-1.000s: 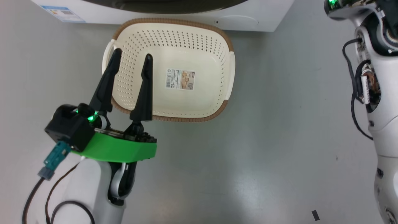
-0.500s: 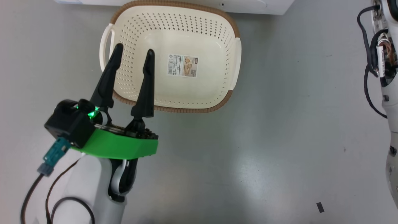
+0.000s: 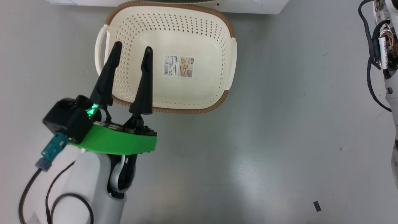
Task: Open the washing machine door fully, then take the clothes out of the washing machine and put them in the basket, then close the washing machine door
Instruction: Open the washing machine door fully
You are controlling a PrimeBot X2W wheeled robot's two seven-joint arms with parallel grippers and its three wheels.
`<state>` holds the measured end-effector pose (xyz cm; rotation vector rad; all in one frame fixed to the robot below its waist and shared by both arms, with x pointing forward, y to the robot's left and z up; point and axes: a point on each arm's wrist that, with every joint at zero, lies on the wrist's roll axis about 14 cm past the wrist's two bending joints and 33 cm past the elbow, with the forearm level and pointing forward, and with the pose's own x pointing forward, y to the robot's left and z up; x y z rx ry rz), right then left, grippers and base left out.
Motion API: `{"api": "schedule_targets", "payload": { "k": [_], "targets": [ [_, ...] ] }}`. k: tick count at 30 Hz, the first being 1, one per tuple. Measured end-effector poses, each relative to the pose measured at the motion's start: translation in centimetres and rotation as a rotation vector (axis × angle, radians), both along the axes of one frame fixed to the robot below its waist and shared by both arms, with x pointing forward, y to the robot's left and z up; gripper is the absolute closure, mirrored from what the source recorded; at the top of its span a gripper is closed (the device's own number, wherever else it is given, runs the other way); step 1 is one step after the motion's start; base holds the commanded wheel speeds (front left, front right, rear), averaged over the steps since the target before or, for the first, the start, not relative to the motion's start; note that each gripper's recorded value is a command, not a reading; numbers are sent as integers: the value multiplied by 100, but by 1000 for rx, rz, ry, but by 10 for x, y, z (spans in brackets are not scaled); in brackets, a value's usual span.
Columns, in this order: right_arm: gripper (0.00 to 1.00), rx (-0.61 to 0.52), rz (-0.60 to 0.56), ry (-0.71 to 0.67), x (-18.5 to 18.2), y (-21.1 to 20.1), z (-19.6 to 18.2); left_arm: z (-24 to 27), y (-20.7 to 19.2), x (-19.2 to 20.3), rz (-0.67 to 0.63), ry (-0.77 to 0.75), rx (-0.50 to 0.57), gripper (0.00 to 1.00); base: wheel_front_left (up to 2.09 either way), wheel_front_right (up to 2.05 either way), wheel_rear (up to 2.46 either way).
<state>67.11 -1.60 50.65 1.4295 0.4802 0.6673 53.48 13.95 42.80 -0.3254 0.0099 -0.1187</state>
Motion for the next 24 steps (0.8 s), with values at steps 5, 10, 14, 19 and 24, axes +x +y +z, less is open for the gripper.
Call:
{"api": "schedule_targets", "payload": {
  "k": [5,10,14,19,24],
  "targets": [
    [100,-26,20,3,-5,2,3,6,-2,0,-1,-11,-5,0,0,0,0],
    [100,-46,46,-5,-13,6,10,14,0,1,7,-27,-10,0,0,0,0],
    [100,-60,70,-9,-21,12,13,17,0,2,11,-34,-13,0,0,0,0],
    [100,-84,103,7,-38,18,11,27,-3,2,0,-53,-16,0,0,0,0],
    [100,-106,126,18,-53,21,11,39,-5,1,-4,-76,-12,0,0,0,0]
  ]
}}
